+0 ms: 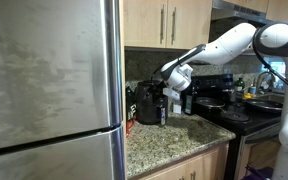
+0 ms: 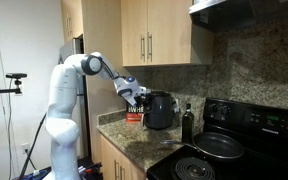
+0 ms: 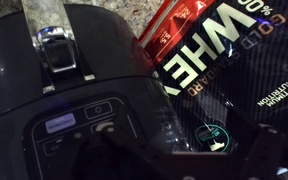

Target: Start the air fryer

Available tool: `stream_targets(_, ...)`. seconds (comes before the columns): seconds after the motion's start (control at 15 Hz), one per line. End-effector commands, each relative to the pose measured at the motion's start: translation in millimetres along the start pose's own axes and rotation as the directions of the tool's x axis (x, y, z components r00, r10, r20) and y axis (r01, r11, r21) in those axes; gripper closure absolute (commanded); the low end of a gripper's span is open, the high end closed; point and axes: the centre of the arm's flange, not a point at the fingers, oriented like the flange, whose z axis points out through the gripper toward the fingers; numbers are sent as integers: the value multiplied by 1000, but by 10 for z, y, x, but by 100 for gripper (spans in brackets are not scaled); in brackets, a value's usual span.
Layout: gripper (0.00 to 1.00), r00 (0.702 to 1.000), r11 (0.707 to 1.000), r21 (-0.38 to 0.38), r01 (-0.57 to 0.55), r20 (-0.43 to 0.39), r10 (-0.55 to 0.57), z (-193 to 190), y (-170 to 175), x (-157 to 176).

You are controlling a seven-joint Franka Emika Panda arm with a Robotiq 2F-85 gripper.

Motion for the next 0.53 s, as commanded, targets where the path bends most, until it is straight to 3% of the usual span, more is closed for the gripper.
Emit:
stream_targets(0.0,0,1000,1000,-6,-14,24,14,52,30,-27)
stream_targets(0.2,0,997,997,-42,-62,43,64,117,135,-84)
stream_targets(0.47,0,998,999,-25,-46,32,46,107,116,-91)
